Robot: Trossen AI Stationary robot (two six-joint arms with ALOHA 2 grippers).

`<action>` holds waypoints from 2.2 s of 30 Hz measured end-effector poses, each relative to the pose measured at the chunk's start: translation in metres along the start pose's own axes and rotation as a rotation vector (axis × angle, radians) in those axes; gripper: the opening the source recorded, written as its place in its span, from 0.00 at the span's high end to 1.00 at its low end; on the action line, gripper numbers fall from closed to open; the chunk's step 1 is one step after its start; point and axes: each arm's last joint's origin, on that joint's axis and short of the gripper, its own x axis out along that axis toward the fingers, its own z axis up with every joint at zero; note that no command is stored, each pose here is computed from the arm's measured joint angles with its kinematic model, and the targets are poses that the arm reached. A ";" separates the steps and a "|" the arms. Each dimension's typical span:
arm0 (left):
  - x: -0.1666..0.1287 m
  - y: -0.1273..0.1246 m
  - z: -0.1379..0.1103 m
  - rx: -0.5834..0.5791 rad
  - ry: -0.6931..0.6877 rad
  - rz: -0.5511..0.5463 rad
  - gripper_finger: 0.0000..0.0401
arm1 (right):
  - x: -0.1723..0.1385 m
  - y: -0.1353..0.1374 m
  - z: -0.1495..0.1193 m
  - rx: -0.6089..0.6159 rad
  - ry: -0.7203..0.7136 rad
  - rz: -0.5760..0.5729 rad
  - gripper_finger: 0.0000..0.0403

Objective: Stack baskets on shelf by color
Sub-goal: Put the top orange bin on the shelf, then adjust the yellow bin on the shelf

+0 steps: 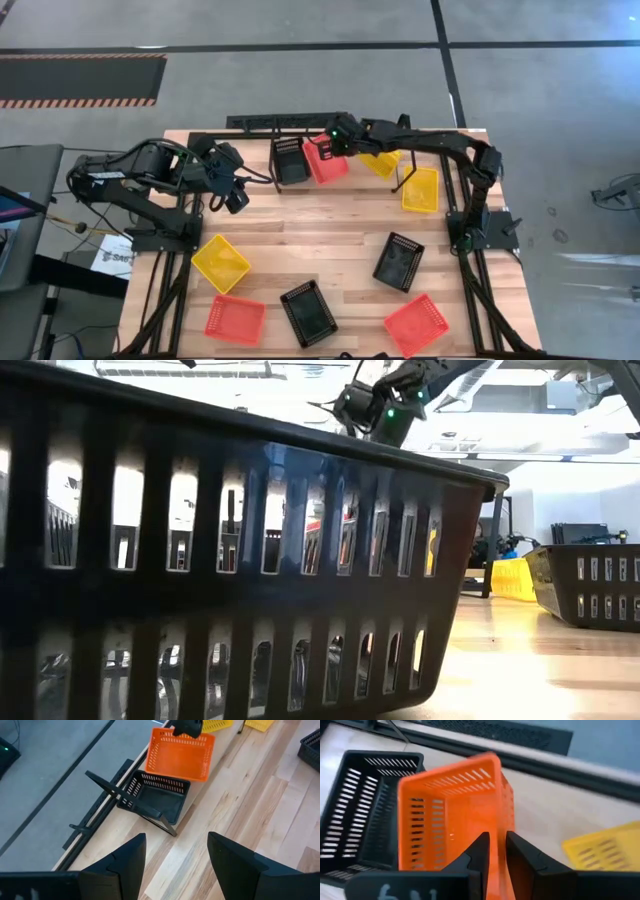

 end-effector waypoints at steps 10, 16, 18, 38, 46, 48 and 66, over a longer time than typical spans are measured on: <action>0.000 0.000 0.000 0.000 0.001 -0.002 0.50 | -0.015 -0.005 0.008 -0.080 0.046 -0.101 0.79; 0.000 0.000 0.000 0.000 0.001 -0.002 0.50 | -0.017 -0.008 0.004 -0.113 0.066 -0.157 0.79; 0.000 0.000 0.000 0.000 0.001 -0.001 0.50 | -0.018 -0.011 0.002 -0.156 0.096 -0.180 0.79; 0.000 0.000 0.000 -0.012 -0.004 0.008 0.50 | -0.061 -0.020 0.018 -0.503 0.243 -0.299 0.75; 0.000 0.000 0.000 -0.024 -0.007 0.011 0.50 | -0.060 -0.028 0.015 -0.597 0.325 -0.344 0.54; 0.000 0.000 0.000 -0.033 -0.007 0.012 0.50 | -0.060 -0.029 0.016 -0.621 0.330 -0.341 0.50; 0.000 0.001 0.001 -0.075 -0.018 0.029 0.50 | -0.036 -0.048 0.007 -0.699 0.410 -0.395 0.46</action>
